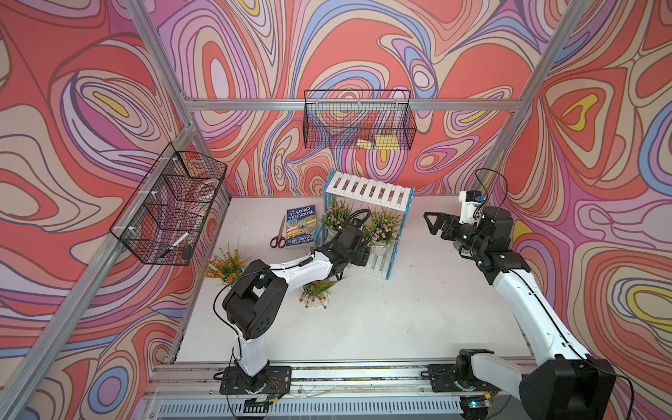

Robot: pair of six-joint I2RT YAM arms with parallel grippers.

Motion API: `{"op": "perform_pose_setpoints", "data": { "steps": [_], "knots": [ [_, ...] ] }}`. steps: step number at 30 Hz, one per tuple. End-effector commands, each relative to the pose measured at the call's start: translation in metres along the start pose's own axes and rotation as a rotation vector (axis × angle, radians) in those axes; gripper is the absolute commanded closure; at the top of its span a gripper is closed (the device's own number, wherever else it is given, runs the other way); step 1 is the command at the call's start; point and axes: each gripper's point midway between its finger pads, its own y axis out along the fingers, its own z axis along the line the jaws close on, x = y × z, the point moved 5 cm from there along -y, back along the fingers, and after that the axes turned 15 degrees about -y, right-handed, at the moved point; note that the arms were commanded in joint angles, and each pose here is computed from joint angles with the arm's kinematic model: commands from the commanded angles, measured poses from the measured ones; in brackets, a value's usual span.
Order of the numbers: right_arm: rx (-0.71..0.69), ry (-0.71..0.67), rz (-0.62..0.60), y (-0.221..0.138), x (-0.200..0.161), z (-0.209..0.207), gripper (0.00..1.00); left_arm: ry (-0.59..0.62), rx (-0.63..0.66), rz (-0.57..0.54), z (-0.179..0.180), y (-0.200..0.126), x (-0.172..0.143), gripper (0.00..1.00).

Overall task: Place the baby's breath potted plants on the rack by color
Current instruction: Place the baby's breath potted plant on the rack.

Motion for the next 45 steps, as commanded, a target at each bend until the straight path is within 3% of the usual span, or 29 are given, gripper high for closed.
{"op": "perform_pose_setpoints", "data": {
  "steps": [1, 6, 11, 27, 33, 38, 41, 45],
  "knots": [
    [0.009, -0.017, -0.009, 0.001, 0.006, 0.002, 0.02, -0.003, -0.016, -0.087, -0.009, 0.003, 0.014, 0.33],
    [0.016, -0.020, -0.004, 0.002, 0.006, 0.003, 0.02, 0.038, 0.018, -0.072, -0.009, 0.008, 0.011, 0.26],
    [0.025, -0.018, -0.003, 0.002, 0.005, 0.004, 0.02, 0.046, 0.021, -0.066, -0.010, 0.010, 0.012, 0.01],
    [0.041, -0.014, -0.004, 0.001, 0.004, 0.006, 0.02, 0.068, -0.112, -0.185, -0.025, -0.038, 0.043, 0.00],
    [0.046, -0.012, -0.009, -0.001, 0.005, 0.007, 0.02, 0.039, -0.271, -0.336, -0.037, -0.084, 0.067, 0.00],
    [0.051, -0.010, -0.015, -0.002, 0.006, 0.008, 0.02, 0.031, -0.384, -0.432, -0.042, -0.144, 0.089, 0.00],
    [0.065, -0.006, -0.013, 0.000, 0.005, 0.009, 0.02, 0.027, -0.356, -0.431, -0.030, -0.183, 0.092, 0.00],
    [0.082, 0.005, -0.005, 0.003, 0.002, 0.010, 0.02, 0.007, -0.246, -0.345, -0.001, -0.221, 0.077, 0.00]
  ]
}}
